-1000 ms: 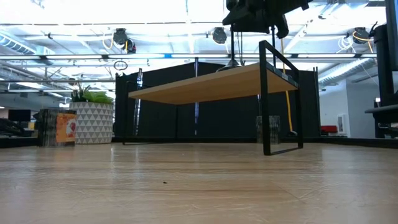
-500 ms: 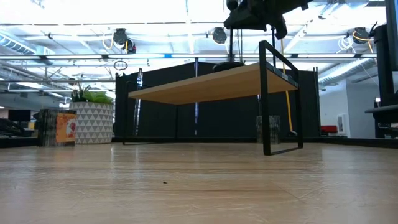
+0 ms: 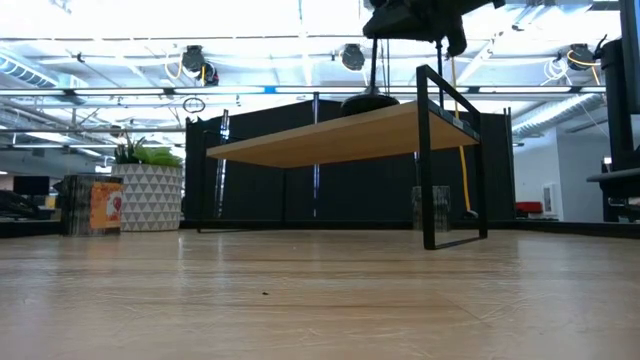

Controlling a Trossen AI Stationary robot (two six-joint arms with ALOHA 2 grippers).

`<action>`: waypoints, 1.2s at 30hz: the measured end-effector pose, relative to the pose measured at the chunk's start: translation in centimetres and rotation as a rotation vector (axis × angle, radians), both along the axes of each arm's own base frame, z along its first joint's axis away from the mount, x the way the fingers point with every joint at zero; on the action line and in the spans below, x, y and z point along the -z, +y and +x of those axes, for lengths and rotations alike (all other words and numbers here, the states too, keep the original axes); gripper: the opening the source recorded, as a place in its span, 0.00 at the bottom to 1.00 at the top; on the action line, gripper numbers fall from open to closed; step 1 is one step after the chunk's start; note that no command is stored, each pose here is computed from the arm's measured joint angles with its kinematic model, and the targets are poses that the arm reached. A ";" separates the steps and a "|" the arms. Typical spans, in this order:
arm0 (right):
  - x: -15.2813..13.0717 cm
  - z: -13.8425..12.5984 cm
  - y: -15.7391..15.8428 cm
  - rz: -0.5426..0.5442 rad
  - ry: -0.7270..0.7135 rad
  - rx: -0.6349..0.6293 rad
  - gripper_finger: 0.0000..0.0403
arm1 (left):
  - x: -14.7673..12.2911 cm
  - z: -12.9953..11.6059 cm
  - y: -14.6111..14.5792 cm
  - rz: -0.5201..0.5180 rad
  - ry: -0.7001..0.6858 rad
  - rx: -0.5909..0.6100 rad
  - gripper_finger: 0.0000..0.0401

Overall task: Pick & Place candle stick holders
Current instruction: Put the left black candle holder on the shelf

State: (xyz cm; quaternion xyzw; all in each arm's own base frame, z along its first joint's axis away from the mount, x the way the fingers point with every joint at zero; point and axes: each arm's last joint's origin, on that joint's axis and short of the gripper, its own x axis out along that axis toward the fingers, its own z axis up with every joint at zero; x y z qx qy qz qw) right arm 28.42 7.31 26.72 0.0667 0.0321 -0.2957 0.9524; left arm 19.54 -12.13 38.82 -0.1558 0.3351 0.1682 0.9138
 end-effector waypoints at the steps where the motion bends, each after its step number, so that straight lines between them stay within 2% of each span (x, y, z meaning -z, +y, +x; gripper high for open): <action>1: 0.0 0.0 0.1 -0.001 -0.001 0.003 0.03 | 0.0 0.0 0.0 0.000 0.000 0.000 0.39; 4: 0.0 -0.2 0.4 -0.016 0.003 0.034 0.04 | 0.0 0.0 0.0 0.005 0.001 0.004 0.39; 15: -2.2 -2.1 0.4 -0.050 -0.010 0.023 0.04 | 0.0 0.0 0.0 0.011 0.003 0.011 0.39; 22: -1.6 -2.5 0.3 -0.008 0.030 0.028 0.04 | 0.0 0.0 0.0 0.011 0.003 0.011 0.39; 36: -1.0 -2.6 0.3 -0.001 0.082 0.003 0.04 | 0.0 0.0 0.0 0.007 0.001 0.006 0.39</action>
